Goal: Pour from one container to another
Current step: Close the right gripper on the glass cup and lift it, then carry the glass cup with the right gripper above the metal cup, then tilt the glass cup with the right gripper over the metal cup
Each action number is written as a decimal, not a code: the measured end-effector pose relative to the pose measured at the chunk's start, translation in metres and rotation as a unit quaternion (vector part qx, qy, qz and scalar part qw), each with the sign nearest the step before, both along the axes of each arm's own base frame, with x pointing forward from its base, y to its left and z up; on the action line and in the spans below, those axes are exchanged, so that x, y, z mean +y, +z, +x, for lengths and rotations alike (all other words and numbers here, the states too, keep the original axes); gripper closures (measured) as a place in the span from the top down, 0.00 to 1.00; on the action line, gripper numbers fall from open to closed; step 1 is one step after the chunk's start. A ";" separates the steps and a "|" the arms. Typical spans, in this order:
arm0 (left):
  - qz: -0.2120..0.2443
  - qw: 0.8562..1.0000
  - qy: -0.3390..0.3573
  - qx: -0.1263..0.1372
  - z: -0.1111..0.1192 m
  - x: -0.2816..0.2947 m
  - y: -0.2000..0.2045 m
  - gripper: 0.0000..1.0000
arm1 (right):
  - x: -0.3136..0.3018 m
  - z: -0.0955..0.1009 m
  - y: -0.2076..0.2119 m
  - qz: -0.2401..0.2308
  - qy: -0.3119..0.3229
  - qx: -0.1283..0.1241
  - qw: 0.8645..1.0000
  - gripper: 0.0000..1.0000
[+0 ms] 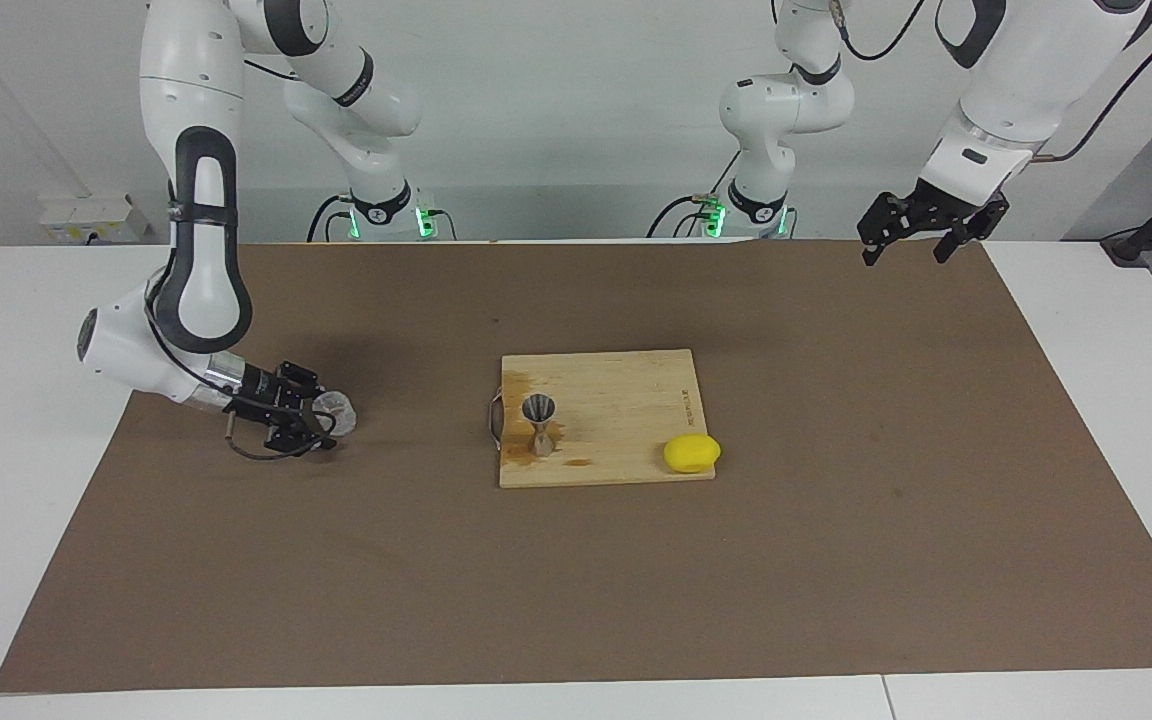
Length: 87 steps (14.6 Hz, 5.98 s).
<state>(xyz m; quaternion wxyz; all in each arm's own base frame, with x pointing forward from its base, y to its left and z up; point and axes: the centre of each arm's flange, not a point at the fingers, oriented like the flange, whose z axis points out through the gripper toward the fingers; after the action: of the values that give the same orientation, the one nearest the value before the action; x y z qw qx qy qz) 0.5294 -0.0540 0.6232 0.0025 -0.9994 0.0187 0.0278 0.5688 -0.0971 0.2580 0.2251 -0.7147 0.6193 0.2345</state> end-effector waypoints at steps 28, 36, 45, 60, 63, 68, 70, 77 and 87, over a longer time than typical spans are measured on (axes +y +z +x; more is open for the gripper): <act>0.000 1.000 0.000 0.000 0.000 0.000 0.000 1.00 | 0.173 0.057 0.115 -0.012 -0.097 0.046 0.994 0.50; 0.000 1.000 0.000 0.000 0.000 0.000 0.000 1.00 | 0.216 0.066 0.146 -0.018 -0.112 0.048 0.992 0.50; 0.000 1.000 0.000 0.000 0.000 0.000 0.000 1.00 | 0.262 0.072 0.168 -0.071 -0.098 0.034 0.992 0.50; 0.000 1.000 0.000 0.000 0.000 0.000 0.000 1.00 | 0.321 0.062 0.174 -0.197 -0.020 -0.025 0.980 0.50; 0.000 1.000 0.000 0.000 0.000 0.000 0.000 1.00 | 0.333 0.057 0.174 -0.231 0.006 -0.044 0.972 0.50; 0.000 1.000 0.000 0.000 0.000 0.000 0.000 1.00 | 0.355 0.048 0.173 -0.285 0.052 -0.077 0.954 0.50; 0.000 1.000 0.000 0.000 0.000 0.000 0.000 1.00 | 0.358 0.047 0.173 -0.298 0.061 -0.085 0.949 0.50; 0.000 1.000 0.000 0.000 0.000 0.000 0.000 1.00 | 0.374 0.040 0.173 -0.337 0.108 -0.115 0.928 0.50; 0.000 1.000 0.000 0.000 0.000 0.000 0.000 1.00 | 0.384 0.034 0.169 -0.371 0.155 -0.140 0.905 0.50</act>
<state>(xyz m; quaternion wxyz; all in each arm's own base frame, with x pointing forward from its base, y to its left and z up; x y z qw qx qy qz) 0.5293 -0.0540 0.6231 0.0025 -0.9994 0.0186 0.0280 0.6024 0.2870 0.4275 -0.0117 -0.8589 0.5054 -0.0826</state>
